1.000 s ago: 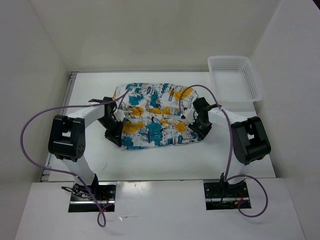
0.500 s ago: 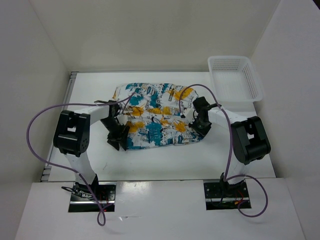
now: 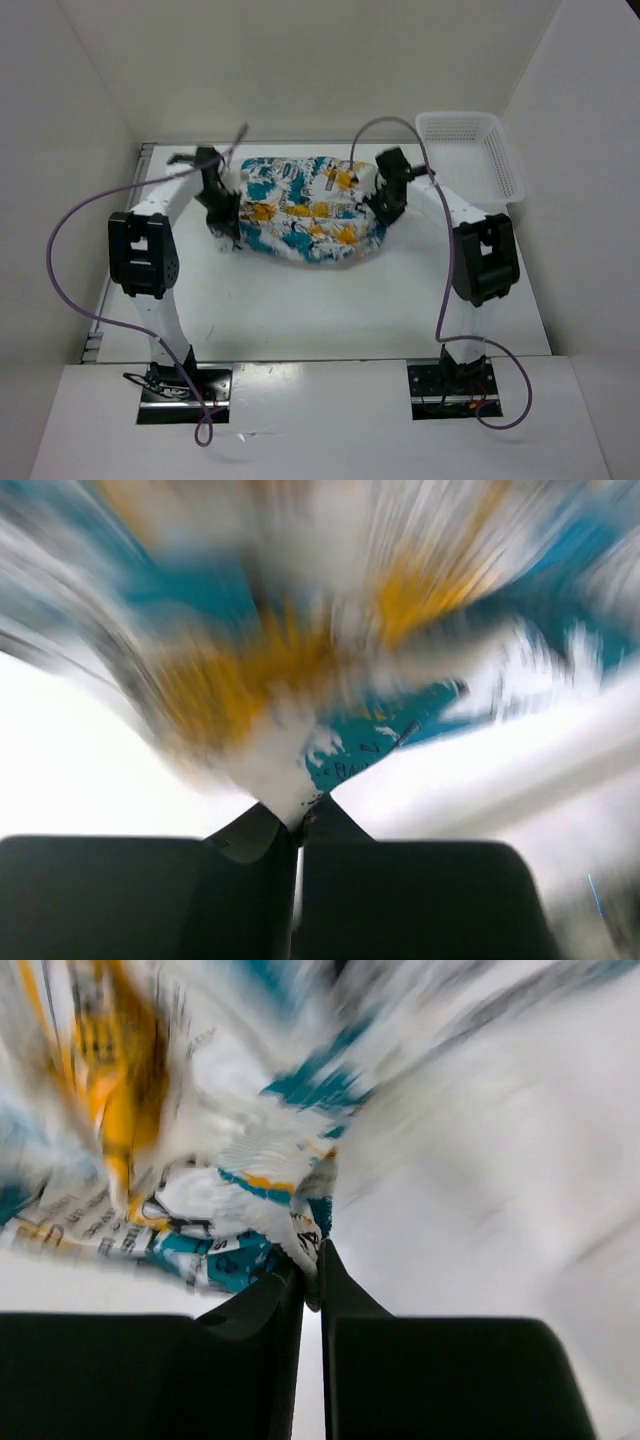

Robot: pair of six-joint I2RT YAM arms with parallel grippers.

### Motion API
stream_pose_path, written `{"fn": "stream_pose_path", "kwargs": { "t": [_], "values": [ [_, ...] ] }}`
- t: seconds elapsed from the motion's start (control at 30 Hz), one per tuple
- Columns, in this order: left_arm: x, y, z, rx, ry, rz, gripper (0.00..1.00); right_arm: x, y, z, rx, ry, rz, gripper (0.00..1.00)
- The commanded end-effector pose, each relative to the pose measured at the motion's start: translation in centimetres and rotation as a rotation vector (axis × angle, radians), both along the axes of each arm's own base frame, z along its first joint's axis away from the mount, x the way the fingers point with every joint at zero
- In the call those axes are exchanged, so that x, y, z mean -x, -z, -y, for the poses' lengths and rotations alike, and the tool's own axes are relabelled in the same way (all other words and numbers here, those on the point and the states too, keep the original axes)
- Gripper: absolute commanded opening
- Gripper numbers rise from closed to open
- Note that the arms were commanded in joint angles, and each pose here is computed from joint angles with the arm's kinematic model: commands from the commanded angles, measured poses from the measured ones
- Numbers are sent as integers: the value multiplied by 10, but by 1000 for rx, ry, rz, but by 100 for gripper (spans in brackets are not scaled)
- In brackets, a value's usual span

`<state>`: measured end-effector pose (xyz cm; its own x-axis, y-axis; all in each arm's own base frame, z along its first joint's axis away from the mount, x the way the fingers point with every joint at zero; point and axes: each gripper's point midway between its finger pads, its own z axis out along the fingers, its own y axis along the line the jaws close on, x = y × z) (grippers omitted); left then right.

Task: Fold and stack the shorts
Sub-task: Flatten the shorts out

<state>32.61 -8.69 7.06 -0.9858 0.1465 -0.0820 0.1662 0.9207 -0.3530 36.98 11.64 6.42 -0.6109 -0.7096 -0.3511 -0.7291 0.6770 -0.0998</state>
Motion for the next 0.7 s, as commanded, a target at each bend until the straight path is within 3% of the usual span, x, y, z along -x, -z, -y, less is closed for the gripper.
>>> {"fn": "stream_pose_path", "kwargs": {
  "t": [0.0, 0.03, 0.07, 0.1, 0.13, 0.2, 0.27, 0.3, 0.33, 0.37, 0.4, 0.43, 0.57, 0.67],
  "values": [
    [-130, -159, -61, -60, -145, 535, 0, -124, -130, -65, -299, 123, 386, 0],
    [-152, -185, -80, -70, -184, 614, 0, -156, -209, -77, -395, 134, 560, 0],
    [-158, -222, -85, -65, -194, 704, 0, -167, -235, -80, -435, 164, 613, 0],
    [-163, -296, -86, -65, -195, 918, 0, -177, -247, -84, -457, 168, 643, 0],
    [-166, -305, -86, -65, -195, 948, 0, -177, -285, -88, -506, 144, 713, 0],
    [-148, -314, -86, -78, -202, 934, 0, -168, -281, -90, -511, 126, 677, 0],
    [-133, -287, -80, -48, -187, 812, 0, -144, -253, -91, -496, 79, 581, 0],
    [-123, -272, -75, -29, -178, 748, 0, -125, -209, -92, -440, 37, 471, 0],
    [-106, -274, -73, -29, -178, 733, 0, -105, -209, -92, -432, -4, 451, 0],
    [-91, -230, -72, -28, -180, 581, 0, -90, -195, -93, -410, -40, 413, 0],
    [-71, -228, -72, -38, -183, 557, 0, -66, -155, -88, -340, -94, 320, 0],
    [-60, -212, -72, -48, -187, 509, 0, -42, -155, -97, -329, -155, 310, 0],
    [10, -126, -78, -142, -186, 194, 0, 27, -88, -93, -169, -305, 150, 0],
    [75, -68, -84, -237, -152, -42, 0, 69, -29, -62, -21, -375, 3, 0]
  ]
}}
